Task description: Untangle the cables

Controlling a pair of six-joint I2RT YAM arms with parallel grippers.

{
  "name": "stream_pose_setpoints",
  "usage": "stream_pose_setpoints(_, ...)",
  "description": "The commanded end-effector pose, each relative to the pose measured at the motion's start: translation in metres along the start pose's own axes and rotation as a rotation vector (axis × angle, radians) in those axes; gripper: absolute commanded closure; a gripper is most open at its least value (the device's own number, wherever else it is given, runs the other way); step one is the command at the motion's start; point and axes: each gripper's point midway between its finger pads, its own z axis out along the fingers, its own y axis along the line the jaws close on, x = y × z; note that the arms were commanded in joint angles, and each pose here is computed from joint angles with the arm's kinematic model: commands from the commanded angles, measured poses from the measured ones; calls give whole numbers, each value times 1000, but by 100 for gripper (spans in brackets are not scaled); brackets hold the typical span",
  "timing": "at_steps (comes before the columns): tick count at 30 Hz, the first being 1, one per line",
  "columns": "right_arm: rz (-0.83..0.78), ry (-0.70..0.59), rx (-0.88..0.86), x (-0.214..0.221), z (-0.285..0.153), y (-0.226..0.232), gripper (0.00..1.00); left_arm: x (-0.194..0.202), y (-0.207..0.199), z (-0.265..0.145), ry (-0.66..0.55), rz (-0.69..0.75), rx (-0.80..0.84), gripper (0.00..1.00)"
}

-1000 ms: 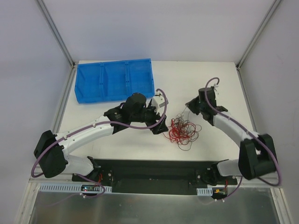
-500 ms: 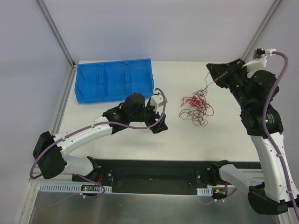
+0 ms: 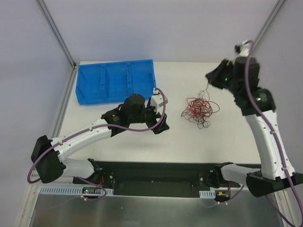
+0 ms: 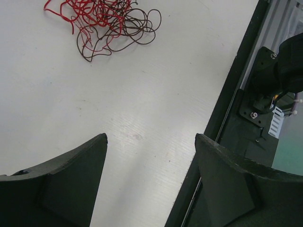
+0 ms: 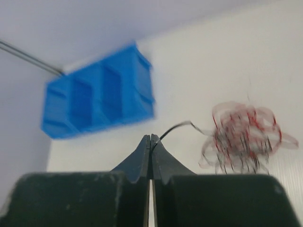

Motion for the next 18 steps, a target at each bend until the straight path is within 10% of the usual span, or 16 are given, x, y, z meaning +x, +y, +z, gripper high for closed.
stream_pose_setpoints(1, -137, -437, -168, -154, -134, 72, 100, -23, 0, -11, -79, 48, -20, 25)
stream_pose_setpoints(7, -135, -628, -298, -201, -192, 105, 100, -26, 1, -15, -96, 59, -37, 25)
stream_pose_setpoints(18, -122, -387, -358, -123, -112, 93, 99, -50, -24, -39, -190, 108, 94, 17)
